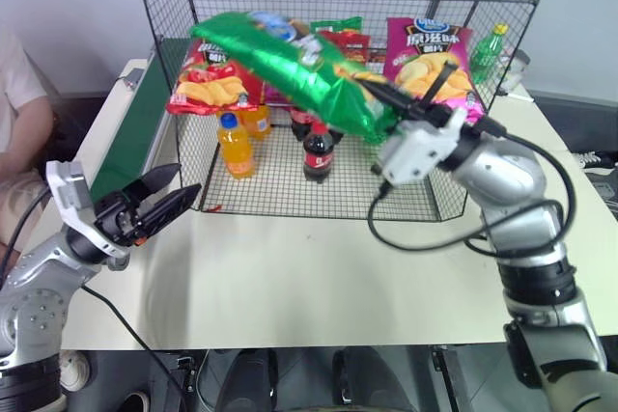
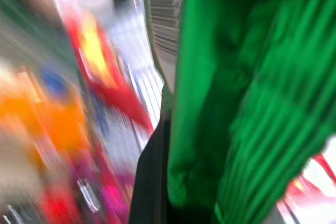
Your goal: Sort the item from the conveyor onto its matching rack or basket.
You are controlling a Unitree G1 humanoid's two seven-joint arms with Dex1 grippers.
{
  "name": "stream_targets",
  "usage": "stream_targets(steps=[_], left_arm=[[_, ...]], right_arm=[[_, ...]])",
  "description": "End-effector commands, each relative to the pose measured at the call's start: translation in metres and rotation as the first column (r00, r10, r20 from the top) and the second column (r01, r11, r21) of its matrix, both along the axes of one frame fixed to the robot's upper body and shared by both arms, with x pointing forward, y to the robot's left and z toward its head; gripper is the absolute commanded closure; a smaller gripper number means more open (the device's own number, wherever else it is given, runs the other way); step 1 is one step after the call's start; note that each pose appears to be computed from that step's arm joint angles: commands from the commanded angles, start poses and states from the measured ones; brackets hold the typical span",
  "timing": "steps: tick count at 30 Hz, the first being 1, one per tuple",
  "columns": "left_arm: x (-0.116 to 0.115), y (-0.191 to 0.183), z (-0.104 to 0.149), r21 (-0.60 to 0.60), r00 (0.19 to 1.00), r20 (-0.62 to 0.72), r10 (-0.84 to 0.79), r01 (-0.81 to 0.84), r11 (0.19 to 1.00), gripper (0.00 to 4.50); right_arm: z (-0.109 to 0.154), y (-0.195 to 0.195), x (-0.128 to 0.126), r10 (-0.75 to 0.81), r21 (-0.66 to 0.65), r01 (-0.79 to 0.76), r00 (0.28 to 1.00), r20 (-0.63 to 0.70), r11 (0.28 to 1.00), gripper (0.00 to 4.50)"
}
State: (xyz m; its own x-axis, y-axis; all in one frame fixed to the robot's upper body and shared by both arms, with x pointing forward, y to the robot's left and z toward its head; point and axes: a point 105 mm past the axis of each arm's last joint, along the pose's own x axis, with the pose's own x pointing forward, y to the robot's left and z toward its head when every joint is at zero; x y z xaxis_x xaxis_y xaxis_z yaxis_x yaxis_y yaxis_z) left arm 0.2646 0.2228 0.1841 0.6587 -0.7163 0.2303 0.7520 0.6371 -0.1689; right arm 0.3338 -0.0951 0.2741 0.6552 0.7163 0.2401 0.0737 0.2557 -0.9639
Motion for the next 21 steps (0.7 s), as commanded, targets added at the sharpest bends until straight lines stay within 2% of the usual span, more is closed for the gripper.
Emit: stream_targets(steps=[1, 4, 7, 15, 21], left_arm=[[-0.001, -0.003, 0.009, 0.032, 0.998, 0.065, 0.013, -0.015, 0.999, 0.17], [-0.001, -0.002, 0.012, 0.034, 0.994, 0.098, 0.050, -0.053, 0.998, 0.17], [-0.002, -0.001, 0.011, 0.043, 0.990, 0.113, 0.079, -0.084, 0.996, 0.17], [-0.001, -0.006, 0.002, 0.174, 0.970, 0.188, 0.153, -0.186, 0.967, 0.17], [0.000, -0.009, 0.000, 0.152, 0.965, 0.193, 0.174, -0.205, 0.967, 0.17]], right_arm=[[0.003, 0.001, 0.017, -0.100, -0.020, 0.102, 0.992, 0.078, 0.995, 4.50], [0.001, -0.005, 0.033, -0.182, -0.011, 0.183, 0.982, 0.056, 0.983, 4.50], [0.009, -0.009, 0.040, -0.236, 0.014, 0.235, 0.968, 0.090, 0.972, 4.50], [0.004, -0.002, 0.065, -0.303, 0.088, 0.308, 0.951, -0.063, 0.947, 4.50], [0.003, -0.003, 0.076, -0.377, 0.119, 0.385, 0.922, -0.086, 0.915, 4.50]])
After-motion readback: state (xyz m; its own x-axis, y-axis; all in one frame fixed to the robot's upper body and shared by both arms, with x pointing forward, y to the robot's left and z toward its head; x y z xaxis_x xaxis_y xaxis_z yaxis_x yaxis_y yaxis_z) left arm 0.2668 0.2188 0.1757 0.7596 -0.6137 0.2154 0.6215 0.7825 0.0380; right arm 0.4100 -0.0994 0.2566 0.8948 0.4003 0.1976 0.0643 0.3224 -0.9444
